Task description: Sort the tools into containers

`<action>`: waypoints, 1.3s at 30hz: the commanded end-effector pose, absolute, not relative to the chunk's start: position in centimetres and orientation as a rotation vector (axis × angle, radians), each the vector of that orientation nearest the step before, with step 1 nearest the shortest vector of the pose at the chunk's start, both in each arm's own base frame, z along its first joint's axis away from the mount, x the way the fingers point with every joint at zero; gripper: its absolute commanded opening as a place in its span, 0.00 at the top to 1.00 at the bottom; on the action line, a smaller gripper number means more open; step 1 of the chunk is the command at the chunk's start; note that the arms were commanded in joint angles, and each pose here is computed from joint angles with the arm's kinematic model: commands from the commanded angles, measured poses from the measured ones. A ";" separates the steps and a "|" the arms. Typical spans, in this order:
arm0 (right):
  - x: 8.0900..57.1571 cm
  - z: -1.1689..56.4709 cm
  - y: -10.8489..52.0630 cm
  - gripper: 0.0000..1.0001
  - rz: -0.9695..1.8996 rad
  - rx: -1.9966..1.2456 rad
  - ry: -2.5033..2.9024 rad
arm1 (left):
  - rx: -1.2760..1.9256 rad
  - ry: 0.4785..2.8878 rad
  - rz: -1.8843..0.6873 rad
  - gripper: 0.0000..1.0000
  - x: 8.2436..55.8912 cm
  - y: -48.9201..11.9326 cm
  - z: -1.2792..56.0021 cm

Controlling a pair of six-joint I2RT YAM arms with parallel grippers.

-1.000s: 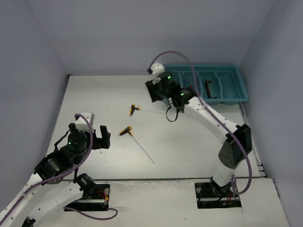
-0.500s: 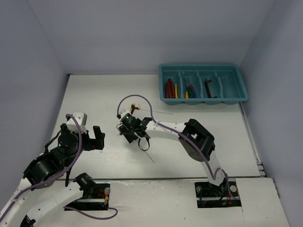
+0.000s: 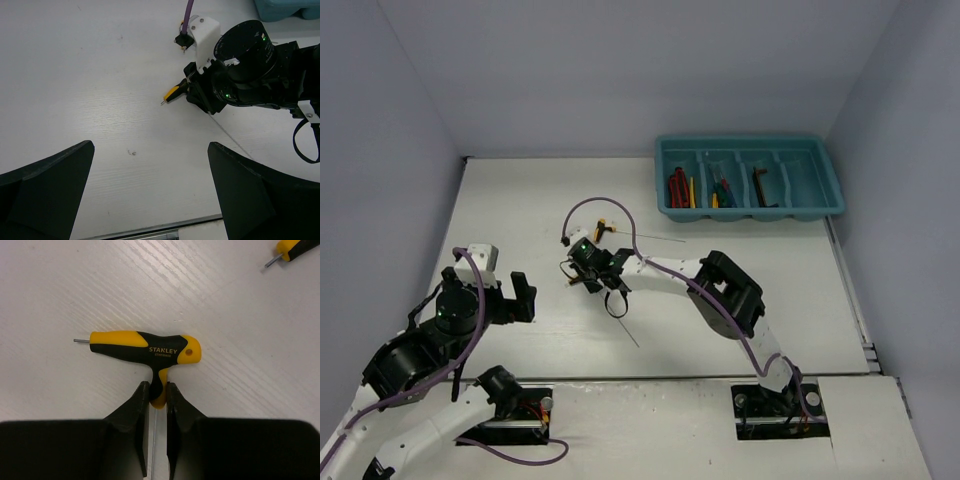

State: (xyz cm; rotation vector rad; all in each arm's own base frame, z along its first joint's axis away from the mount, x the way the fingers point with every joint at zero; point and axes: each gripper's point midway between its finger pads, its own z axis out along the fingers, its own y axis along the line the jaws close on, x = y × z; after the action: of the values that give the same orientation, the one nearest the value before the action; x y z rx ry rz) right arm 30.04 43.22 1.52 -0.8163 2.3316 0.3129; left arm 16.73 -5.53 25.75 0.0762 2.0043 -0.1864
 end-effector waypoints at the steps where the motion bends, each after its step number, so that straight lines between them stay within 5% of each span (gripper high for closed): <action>1: 32.0 7.4 42.5 1.00 0.295 -0.765 2.216 | 0.038 1.969 -0.180 0.03 17.4 -5.4 27.2; 8: 40.6 21.4 32.6 1.00 0.186 -0.556 2.001 | 0.022 1.997 -0.156 0.03 18.0 -5.7 26.5; 14: 49.4 26.5 14.2 1.00 -0.098 -0.309 1.964 | 0.022 2.027 -0.138 0.03 19.1 -6.7 25.6; 26: 59.5 25.2 -12.0 1.00 -0.407 0.053 1.980 | 0.002 2.069 -0.090 0.03 21.2 -8.1 23.4; 33: 63.8 19.3 -18.7 0.99 -0.462 0.174 1.996 | -0.021 2.113 -0.113 0.03 21.1 -8.7 21.1; 39: 65.5 15.9 -20.1 0.79 -0.378 0.193 2.006 | -0.034 2.157 -0.115 0.03 21.0 -9.1 19.5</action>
State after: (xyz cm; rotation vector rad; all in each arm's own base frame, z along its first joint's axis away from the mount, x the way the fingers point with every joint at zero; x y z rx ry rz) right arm 62.96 -19.41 9.77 0.1789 2.1863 -0.4323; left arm 20.07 -8.25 19.15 0.0295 2.1779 -0.0710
